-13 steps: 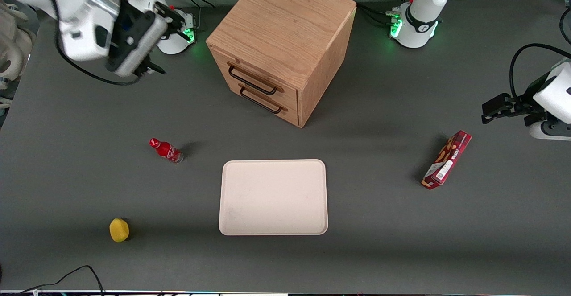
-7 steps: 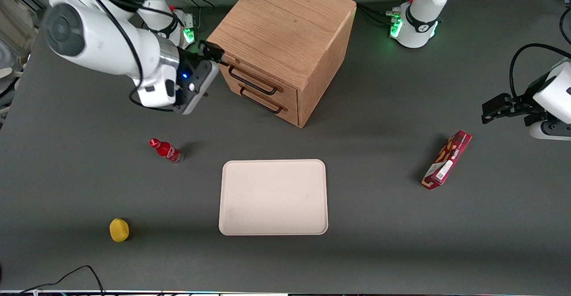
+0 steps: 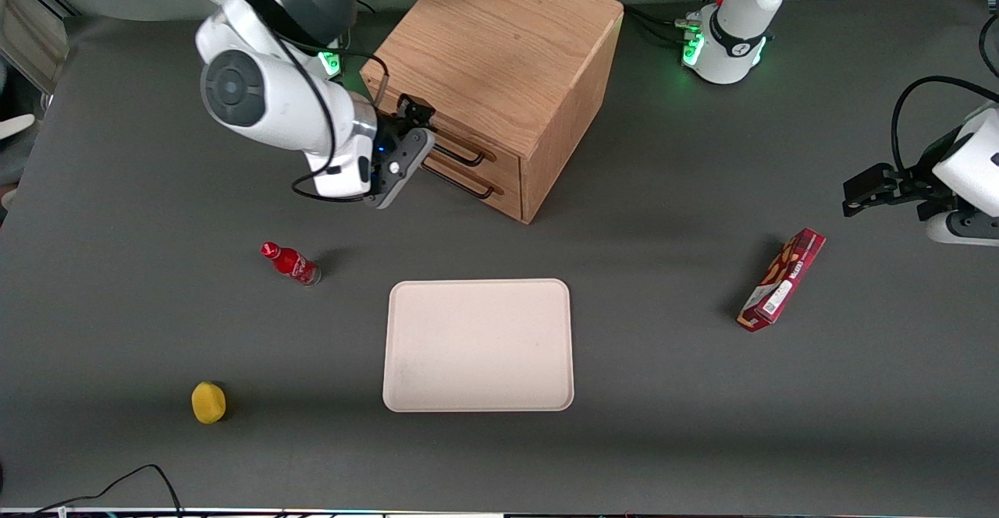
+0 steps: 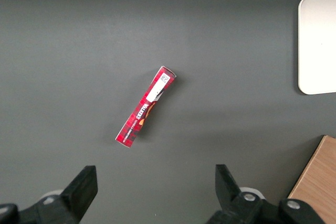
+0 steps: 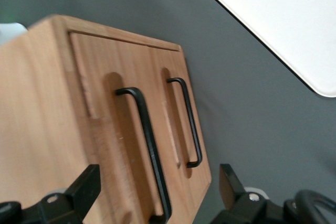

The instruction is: Open upper drawer

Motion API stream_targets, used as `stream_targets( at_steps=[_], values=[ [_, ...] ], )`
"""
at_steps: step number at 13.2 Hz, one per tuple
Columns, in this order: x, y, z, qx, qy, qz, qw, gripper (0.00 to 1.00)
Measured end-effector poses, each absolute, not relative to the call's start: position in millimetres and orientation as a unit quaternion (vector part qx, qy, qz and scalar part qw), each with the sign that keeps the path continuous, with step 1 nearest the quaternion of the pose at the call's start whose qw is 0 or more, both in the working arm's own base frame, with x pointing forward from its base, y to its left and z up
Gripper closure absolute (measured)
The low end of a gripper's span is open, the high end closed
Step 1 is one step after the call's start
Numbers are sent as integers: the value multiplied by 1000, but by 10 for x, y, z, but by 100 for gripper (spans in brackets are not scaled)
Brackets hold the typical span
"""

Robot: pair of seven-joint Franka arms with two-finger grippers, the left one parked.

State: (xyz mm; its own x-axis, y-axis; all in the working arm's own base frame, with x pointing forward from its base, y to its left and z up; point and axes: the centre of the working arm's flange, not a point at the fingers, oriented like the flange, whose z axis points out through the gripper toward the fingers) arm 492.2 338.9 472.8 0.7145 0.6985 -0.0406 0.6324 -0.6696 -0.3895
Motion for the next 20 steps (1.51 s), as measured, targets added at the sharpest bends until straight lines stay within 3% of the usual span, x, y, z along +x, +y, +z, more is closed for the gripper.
stream_targets(
  at_steps=[10, 20],
  values=[
    [4851, 3319, 4191, -915, -361, 86, 161, 0],
    [4687, 3474, 4154, -908, -366, 97, 178, 0]
  ],
)
